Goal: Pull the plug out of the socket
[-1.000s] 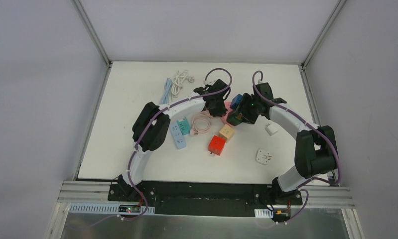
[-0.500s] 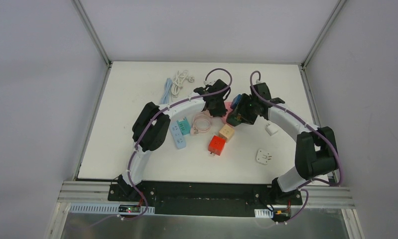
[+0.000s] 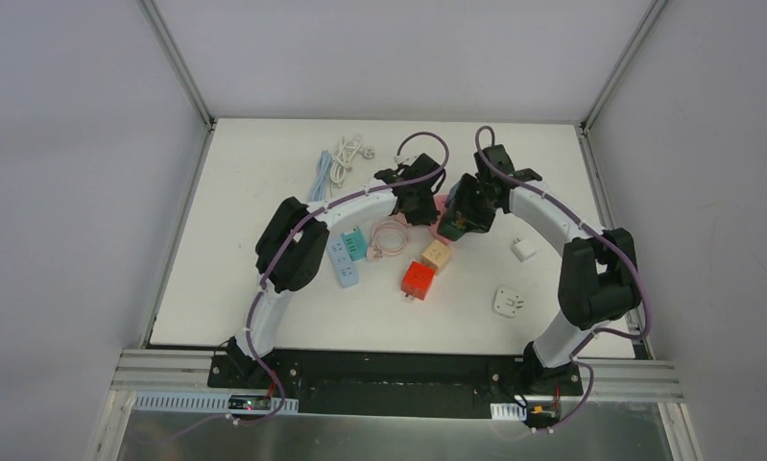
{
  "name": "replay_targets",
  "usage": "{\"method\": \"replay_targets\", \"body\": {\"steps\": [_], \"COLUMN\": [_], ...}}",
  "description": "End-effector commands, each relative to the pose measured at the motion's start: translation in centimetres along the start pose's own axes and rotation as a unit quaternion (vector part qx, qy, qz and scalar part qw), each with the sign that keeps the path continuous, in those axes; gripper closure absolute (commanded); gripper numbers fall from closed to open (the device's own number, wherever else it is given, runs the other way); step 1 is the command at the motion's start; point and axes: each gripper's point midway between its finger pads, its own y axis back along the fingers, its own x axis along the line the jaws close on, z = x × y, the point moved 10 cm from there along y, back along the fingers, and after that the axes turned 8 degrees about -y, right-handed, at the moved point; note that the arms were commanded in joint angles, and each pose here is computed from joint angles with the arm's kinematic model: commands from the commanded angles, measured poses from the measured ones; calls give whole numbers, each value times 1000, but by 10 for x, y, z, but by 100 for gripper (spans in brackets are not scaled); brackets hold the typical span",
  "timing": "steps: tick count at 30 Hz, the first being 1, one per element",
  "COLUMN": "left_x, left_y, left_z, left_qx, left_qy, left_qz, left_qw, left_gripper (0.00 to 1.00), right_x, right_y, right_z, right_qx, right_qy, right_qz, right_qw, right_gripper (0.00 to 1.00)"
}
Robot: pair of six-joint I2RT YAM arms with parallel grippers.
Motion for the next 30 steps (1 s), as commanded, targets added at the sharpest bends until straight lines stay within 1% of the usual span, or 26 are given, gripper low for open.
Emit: {"method": "replay_targets", "body": {"steps": [1, 4, 7, 11, 13, 15, 17, 19, 22, 24, 27, 28, 30], "left_x": [34, 34, 34, 33, 33, 33, 32, 32, 30, 30, 30, 30, 30], "left_y": [-16, -17, -17, -17, -16, -17, -17, -17, -16, -16, -17, -17, -17], "left_z": [-34, -34, -34, -33, -33, -33, -32, -32, -33, -32, -32, -32, -32], "left_qx": [75, 75, 75, 77, 76, 77, 78, 80, 88, 89, 90, 90, 91], "left_qy": [-38, -38, -37, -37, -37, -38, -38, -37, -36, -34, -34, -34, -32], "left_qz": [96, 96, 96, 96, 96, 97, 97, 96, 98, 99, 102, 102, 102], "left_qw": [992, 992, 992, 992, 992, 992, 992, 991, 991, 991, 990, 990, 990], "left_gripper": [86, 85, 86, 85, 84, 83, 83, 83, 84, 84, 84, 84, 84], "right_x": [1, -3, 0, 1, 0, 2, 7, 13, 19, 22, 25, 25, 19], "right_y": [32, 37, 37, 29, 28, 29, 34, 47, 72, 83, 83, 79, 68], "right_z": [8, 8, 6, 8, 10, 12, 12, 12, 13, 14, 14, 13, 12], "right_qx": [-43, -52, -56, -64, -62, -59, -50, -42, -56, -61, -47, -45, -43], "right_qy": [-4, -15, -16, -31, -46, -52, -48, -32, -19, -13, -12, -15, -27], "right_qz": [110, 167, 175, 59, 21, 12, 35, 104, 235, 278, 290, 280, 234], "right_qw": [993, 985, 983, 996, 997, 997, 997, 993, 970, 959, 956, 959, 971], "right_gripper": [100, 100, 100, 100, 100, 100, 100, 100, 100, 100, 100, 100, 100]}}
